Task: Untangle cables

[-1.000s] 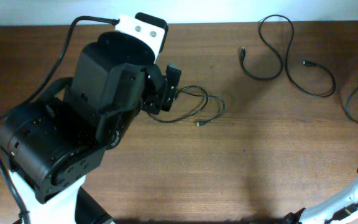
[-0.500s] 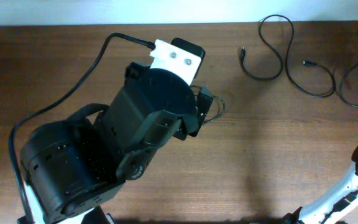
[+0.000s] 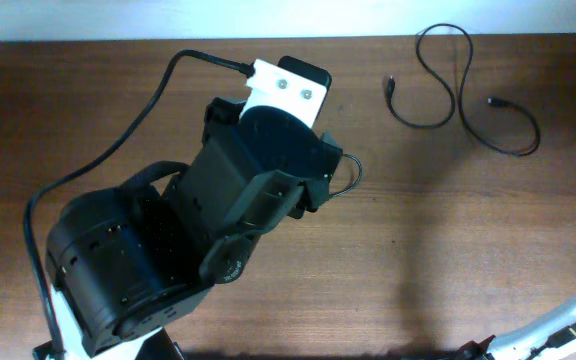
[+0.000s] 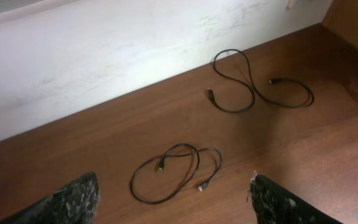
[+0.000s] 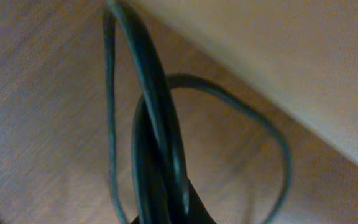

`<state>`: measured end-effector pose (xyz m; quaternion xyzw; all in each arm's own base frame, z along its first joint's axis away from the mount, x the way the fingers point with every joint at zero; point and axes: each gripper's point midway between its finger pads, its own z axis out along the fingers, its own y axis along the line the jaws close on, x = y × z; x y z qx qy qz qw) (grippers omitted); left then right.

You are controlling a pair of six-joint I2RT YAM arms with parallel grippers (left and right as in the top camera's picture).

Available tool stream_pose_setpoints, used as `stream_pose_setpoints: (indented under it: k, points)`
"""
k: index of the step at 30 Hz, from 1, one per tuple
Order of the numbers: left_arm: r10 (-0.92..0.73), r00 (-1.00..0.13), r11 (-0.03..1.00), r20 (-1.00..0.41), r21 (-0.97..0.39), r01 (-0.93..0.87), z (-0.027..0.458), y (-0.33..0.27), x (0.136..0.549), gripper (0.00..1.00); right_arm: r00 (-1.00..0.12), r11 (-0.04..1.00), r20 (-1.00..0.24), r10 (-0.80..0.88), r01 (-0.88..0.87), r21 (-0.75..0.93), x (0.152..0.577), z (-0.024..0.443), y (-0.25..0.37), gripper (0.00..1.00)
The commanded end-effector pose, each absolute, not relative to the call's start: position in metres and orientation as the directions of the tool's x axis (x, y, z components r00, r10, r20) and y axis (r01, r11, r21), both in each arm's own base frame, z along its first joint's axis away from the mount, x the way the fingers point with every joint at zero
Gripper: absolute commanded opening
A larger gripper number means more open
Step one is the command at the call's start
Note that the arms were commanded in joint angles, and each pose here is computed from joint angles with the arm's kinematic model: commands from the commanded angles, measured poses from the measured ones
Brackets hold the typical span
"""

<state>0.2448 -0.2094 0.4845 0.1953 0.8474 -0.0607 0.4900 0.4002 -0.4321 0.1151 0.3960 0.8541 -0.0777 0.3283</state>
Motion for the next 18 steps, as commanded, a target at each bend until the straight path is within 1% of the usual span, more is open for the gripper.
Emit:
stream_pose_setpoints:
  k: [1, 5, 9, 10, 11, 12, 18]
  points:
    - [0.266, -0.445, 0.920, -0.855, 0.087, 0.381, 0.484, -0.211, 0.245, 0.79, -0.538, 0.728, -0.594, 0.598, 0.675, 0.121, 0.439, 0.092, -0.398, 0.04]
    - [0.268, -0.444, 0.919, -0.855, 0.088, 0.385, 0.484, -0.212, 0.244, 0.79, -0.601, 0.772, -0.584, 0.546, 0.632, 0.071, 0.460, 0.080, -0.373, 0.04]
    - [0.268, -0.444, 0.919, -0.855, 0.088, 0.385, 0.484, -0.212, 0.244, 0.79, -0.602, 0.765, -0.585, 0.544, 0.642, 0.052, 0.456, 0.079, -0.379, 0.04]
    - [0.268, -0.444, 0.919, -0.855, 0.088, 0.385, 0.484, -0.212, 0.244, 0.79, -0.598, 0.761, -0.584, 0.548, 0.646, 0.053, 0.454, 0.079, -0.381, 0.13]
    - [0.268, -0.444, 0.919, -0.855, 0.088, 0.385, 0.484, -0.212, 0.244, 0.78, -0.599, 0.759, -0.581, 0.552, 0.649, 0.053, 0.452, 0.079, -0.382, 0.85]
    - [0.268, -0.444, 0.919, -0.855, 0.088, 0.385, 0.484, -0.212, 0.244, 0.78, -0.600, 0.760, -0.579, 0.552, 0.648, 0.052, 0.452, 0.078, -0.382, 0.99]
    - [0.268, -0.442, 0.921, -0.856, 0.092, 0.379, 0.484, -0.211, 0.245, 0.79, -0.611, 0.764, -0.568, 0.551, 0.644, 0.049, 0.448, 0.084, -0.378, 0.99]
